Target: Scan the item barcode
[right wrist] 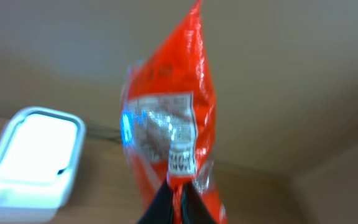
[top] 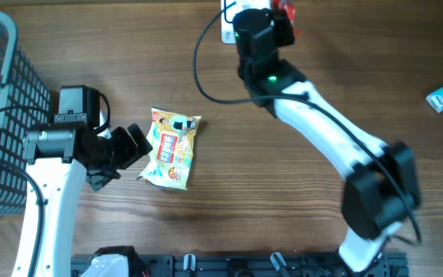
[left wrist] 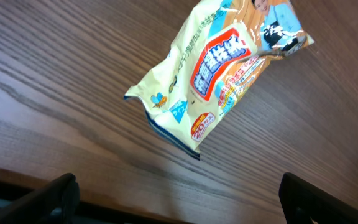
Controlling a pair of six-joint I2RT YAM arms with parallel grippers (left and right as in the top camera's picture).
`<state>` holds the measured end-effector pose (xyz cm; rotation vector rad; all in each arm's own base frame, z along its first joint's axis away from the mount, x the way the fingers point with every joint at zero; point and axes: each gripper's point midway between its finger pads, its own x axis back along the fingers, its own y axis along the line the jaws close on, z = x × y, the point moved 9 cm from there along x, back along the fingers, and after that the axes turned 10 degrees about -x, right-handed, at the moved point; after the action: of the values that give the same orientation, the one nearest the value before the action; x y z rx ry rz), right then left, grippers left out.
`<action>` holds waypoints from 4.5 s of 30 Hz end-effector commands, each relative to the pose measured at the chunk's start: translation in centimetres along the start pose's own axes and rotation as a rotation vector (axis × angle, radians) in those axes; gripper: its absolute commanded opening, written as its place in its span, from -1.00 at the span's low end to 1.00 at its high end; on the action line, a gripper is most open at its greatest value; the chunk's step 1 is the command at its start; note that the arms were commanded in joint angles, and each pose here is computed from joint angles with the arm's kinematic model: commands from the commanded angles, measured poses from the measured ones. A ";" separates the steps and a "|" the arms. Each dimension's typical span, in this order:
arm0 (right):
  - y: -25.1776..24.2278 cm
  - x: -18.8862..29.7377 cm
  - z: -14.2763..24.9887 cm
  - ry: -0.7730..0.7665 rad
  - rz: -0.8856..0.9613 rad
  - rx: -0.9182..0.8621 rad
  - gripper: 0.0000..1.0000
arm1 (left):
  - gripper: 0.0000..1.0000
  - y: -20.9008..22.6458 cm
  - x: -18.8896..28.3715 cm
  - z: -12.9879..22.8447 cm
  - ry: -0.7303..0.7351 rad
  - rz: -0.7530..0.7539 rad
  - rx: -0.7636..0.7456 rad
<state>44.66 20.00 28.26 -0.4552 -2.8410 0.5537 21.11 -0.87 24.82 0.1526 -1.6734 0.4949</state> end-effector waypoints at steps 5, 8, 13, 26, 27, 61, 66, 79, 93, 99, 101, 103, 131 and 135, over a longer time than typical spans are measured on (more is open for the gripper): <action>3.3 -2.3 1.6 -0.140 0.251 0.376 -0.91 | 1.00 -0.1 -0.1 0.1 0.007 0.010 0.004; 5.0 -2.7 3.1 -0.144 0.207 0.405 -0.91 | 1.00 -0.1 -0.1 0.1 0.007 0.010 0.004; 7.3 -2.0 3.7 -0.200 0.113 0.347 -0.92 | 1.00 -0.1 -0.1 0.1 0.007 0.010 0.004; 12.5 -0.4 5.8 -0.303 -0.112 0.422 -0.91 | 1.00 -0.1 -0.1 0.1 0.007 0.010 0.004; 12.6 -0.4 5.8 -0.304 -0.117 0.425 -0.91 | 1.00 -0.1 -0.1 0.1 0.007 0.010 0.004; 8.6 -5.1 6.6 -0.269 -0.042 0.487 -0.91 | 1.00 -0.1 -0.1 0.1 0.007 0.010 0.004; 3.9 -8.3 8.3 -0.098 0.174 0.408 -0.91 | 1.00 -0.1 -0.1 0.1 0.007 0.010 0.004; -17.4 -15.6 18.9 0.491 0.956 0.209 -0.91 | 1.00 -0.1 -0.1 0.1 0.007 0.010 0.004; -33.0 -15.3 27.2 0.802 1.268 0.239 -0.91 | 1.00 -0.1 -0.1 0.1 0.007 0.010 0.004; -37.0 -13.7 30.7 0.860 1.357 0.203 -0.92 | 1.00 -0.1 -0.1 0.1 0.007 0.010 0.004; -37.8 -13.1 31.7 0.863 1.383 0.183 -0.84 | 1.00 -0.1 -0.1 0.1 0.007 0.010 0.004; -38.1 -12.9 32.2 0.863 1.380 0.176 -0.79 | 1.00 -0.1 -0.1 0.1 0.007 0.010 0.004; -24.0 -15.1 24.8 0.611 1.004 0.195 -0.26 | 1.00 -0.1 -0.1 0.1 0.007 0.010 0.004; -20.6 -13.8 21.1 0.546 0.929 0.187 -0.28 | 1.00 -0.1 -0.1 0.1 0.007 0.010 0.004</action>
<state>46.61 -12.38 11.96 -1.5943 -1.7932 0.7351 21.10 -0.89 24.78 0.1506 -1.6712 0.4966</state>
